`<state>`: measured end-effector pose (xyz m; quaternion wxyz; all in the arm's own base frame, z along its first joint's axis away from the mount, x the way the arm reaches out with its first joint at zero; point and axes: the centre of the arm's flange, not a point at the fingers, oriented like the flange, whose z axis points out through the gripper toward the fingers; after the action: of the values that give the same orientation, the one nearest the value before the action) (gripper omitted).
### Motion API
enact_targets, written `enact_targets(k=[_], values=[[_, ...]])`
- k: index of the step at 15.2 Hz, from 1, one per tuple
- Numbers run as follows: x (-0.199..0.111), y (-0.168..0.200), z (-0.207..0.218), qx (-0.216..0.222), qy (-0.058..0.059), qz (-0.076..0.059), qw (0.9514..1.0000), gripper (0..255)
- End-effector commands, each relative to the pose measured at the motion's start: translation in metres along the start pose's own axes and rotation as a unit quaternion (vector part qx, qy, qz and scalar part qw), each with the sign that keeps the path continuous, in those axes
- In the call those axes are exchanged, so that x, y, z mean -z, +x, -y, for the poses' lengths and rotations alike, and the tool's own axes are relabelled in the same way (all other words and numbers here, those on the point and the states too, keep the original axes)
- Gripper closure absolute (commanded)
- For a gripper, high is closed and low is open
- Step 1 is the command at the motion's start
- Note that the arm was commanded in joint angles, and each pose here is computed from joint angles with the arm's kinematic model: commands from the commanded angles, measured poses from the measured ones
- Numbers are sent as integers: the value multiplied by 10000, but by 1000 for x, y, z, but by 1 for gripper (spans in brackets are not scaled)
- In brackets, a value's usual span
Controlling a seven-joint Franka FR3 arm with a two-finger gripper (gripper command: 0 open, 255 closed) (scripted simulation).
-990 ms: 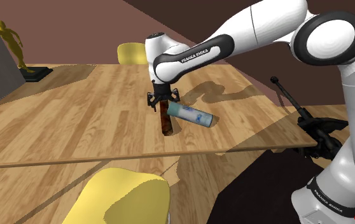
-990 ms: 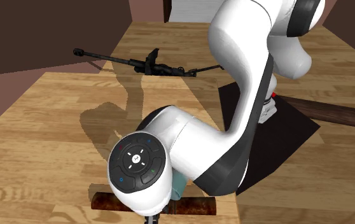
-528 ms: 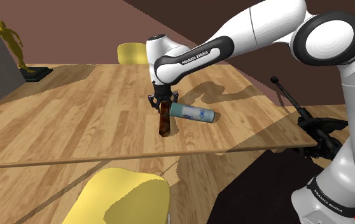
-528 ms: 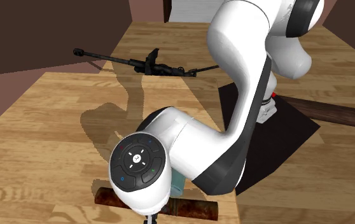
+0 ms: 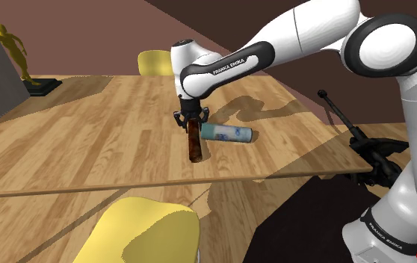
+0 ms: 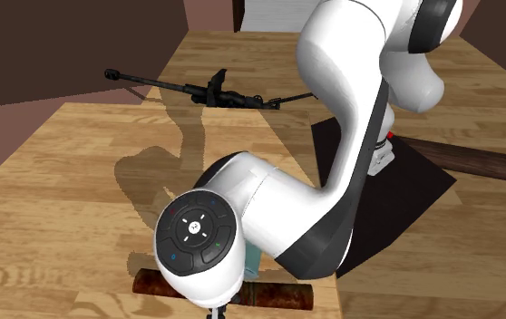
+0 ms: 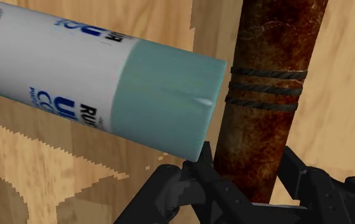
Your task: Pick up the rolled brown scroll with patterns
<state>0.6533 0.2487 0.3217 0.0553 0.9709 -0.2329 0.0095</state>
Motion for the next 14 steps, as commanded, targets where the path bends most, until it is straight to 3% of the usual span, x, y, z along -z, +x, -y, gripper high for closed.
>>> enact_targets(k=[1,14], values=[[10,0,-2,4,-2,5,10000,255],[74,3,-9,4,-2,5,10000,255]])
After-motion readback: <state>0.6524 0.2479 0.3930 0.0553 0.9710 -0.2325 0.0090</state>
